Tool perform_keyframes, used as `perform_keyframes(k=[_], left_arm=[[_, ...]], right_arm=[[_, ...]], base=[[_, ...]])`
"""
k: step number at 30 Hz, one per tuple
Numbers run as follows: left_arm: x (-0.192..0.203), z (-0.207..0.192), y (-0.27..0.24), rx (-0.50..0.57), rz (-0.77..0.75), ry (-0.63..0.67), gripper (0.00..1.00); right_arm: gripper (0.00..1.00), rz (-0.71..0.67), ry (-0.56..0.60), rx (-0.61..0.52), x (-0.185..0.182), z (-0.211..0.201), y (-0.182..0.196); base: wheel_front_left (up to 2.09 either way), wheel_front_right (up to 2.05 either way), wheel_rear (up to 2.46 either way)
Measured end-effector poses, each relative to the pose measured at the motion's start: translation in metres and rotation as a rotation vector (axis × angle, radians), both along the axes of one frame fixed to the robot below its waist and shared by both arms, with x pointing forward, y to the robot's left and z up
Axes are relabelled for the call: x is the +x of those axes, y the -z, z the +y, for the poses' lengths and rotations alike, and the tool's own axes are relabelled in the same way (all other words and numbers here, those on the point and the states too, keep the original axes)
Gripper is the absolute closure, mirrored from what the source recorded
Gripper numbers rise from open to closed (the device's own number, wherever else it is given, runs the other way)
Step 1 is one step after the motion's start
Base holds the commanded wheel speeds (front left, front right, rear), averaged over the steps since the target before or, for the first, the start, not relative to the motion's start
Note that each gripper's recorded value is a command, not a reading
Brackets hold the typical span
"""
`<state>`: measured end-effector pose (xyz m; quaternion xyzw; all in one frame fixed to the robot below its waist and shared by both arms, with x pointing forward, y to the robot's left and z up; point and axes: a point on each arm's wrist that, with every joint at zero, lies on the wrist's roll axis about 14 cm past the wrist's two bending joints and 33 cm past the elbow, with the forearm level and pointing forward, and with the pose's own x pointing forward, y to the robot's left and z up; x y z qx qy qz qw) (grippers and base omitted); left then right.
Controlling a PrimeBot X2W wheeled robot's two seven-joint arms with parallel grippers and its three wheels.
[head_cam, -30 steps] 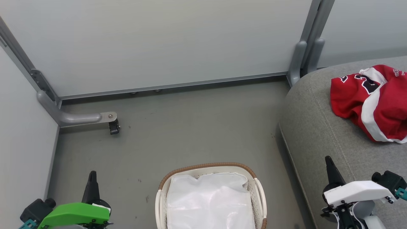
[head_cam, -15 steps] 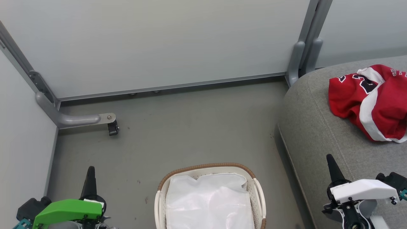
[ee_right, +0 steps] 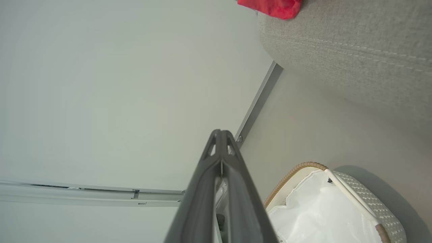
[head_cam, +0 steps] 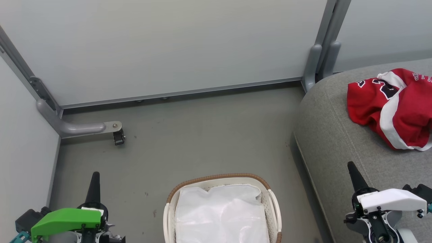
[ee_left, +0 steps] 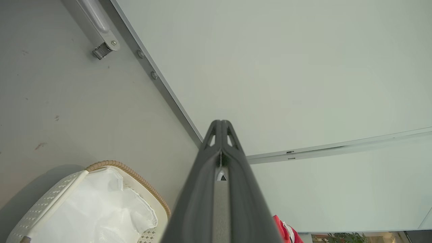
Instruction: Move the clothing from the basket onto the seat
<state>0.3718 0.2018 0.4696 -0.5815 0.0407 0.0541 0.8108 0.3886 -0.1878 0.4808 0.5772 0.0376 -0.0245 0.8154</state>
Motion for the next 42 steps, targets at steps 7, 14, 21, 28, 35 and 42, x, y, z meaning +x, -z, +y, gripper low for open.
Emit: perform_keyframes(k=[7, 14, 21, 28, 35, 42], left_arm=[[0.004, 0.000, -0.007, -0.056, -0.024, -0.001, 1.00], [0.005, 0.000, -0.010, -0.112, -0.038, 0.000, 1.00], [0.008, -0.001, -0.016, -0.164, -0.056, 0.003, 1.00], [0.010, -0.002, -0.019, -0.214, -0.070, 0.008, 1.00], [0.012, -0.003, -0.025, -0.259, -0.089, 0.012, 1.00], [0.014, -0.003, -0.029, -0.302, -0.106, 0.014, 1.00]], right_arm=[[1.00, -0.011, 0.007, 0.058, 0.000, -0.002, -0.004], [1.00, -0.021, 0.009, 0.115, 0.000, -0.003, -0.007], [1.00, -0.033, 0.012, 0.169, 0.000, -0.005, -0.011], [1.00, -0.044, 0.017, 0.221, 0.000, -0.007, -0.014], [1.00, -0.057, 0.018, 0.269, -0.001, -0.009, -0.018], [1.00, -0.070, 0.019, 0.313, -0.001, -0.010, -0.021]], base=[[0.00, 0.00, 0.00], [0.00, 0.00, 0.00], [0.00, 0.00, 0.00], [0.00, 0.00, 0.00], [0.00, 0.00, 0.00], [0.00, 0.00, 0.00]])
